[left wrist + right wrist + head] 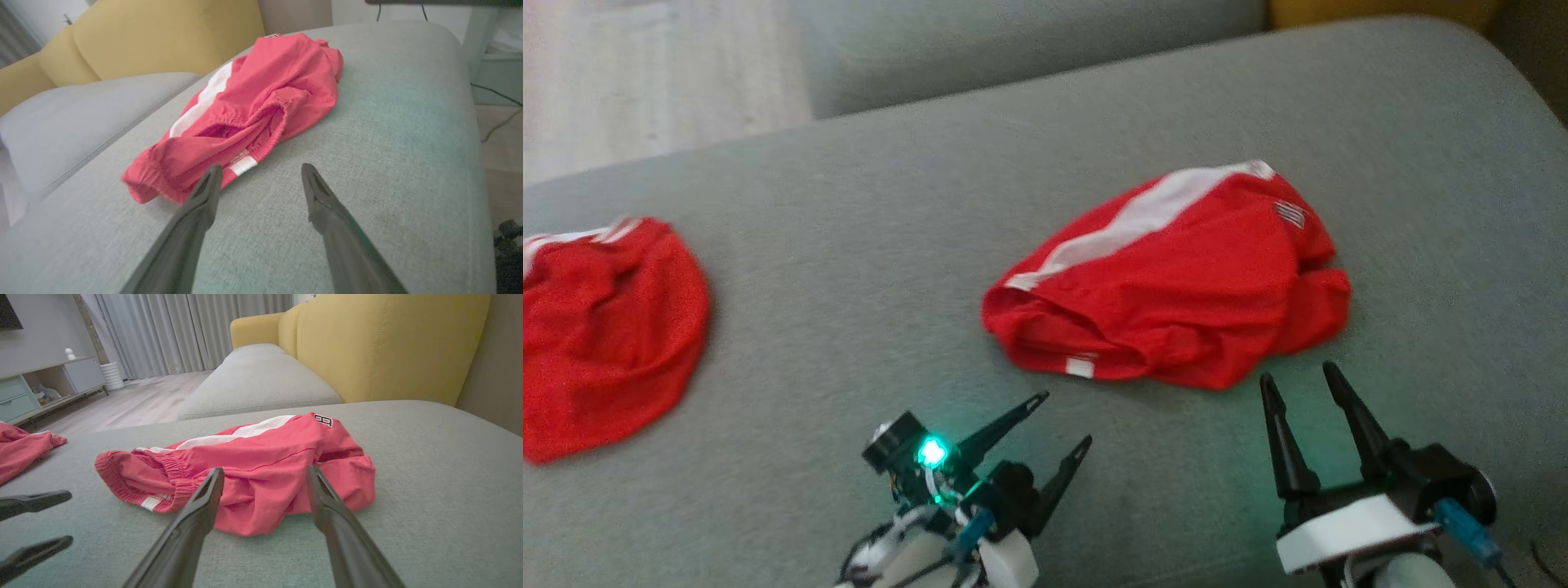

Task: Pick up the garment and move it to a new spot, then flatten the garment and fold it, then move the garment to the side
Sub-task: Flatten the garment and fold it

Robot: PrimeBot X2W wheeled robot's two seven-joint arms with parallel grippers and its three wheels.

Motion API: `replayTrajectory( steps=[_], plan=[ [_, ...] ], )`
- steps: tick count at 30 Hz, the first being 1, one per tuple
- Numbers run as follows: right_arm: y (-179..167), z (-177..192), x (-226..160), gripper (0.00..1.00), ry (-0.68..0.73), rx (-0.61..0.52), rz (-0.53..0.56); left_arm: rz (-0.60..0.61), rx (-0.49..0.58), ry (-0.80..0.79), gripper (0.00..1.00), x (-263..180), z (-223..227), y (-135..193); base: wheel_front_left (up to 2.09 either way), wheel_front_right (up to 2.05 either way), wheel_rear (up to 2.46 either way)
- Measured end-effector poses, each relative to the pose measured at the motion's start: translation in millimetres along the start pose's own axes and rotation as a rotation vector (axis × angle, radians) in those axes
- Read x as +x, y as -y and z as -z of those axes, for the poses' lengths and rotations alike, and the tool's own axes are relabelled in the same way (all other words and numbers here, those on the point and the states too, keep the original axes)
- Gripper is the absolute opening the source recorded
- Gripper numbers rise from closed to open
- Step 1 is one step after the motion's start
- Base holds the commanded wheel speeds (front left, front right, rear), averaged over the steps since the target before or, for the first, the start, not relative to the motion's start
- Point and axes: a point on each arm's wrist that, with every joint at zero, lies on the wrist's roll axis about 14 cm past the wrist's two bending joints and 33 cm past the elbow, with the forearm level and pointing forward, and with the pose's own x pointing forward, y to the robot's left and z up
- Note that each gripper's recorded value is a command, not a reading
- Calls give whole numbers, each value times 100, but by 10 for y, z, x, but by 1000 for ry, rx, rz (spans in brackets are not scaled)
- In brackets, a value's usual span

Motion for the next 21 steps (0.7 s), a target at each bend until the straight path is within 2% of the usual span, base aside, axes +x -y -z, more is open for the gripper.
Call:
replayTrajectory(
  steps=[6, 17, 18, 19, 20, 21],
  plan=[
    [190, 32, -9, 100, -19, 1, 67, 126, 71, -37, 100, 346, 132, 89, 0, 0, 0],
    [438, 79, -63, 100, -48, -2, 157, 192, 106, -83, 100, 643, 392, 44, 0, 0, 0],
    [447, 86, -69, 100, -51, -2, 160, 194, 103, -83, 95, 660, 393, 44, 0, 0, 0],
    [453, 92, -73, 100, -54, -3, 163, 195, 101, -81, 78, 674, 392, 42, 0, 0, 0],
    [458, 97, -75, 100, -56, -3, 165, 196, 97, -81, 55, 683, 396, 41, 0, 0, 0],
    [461, 99, -76, 100, -57, -3, 166, 197, 95, -82, 55, 689, 399, 41, 0, 0, 0]
  ],
)
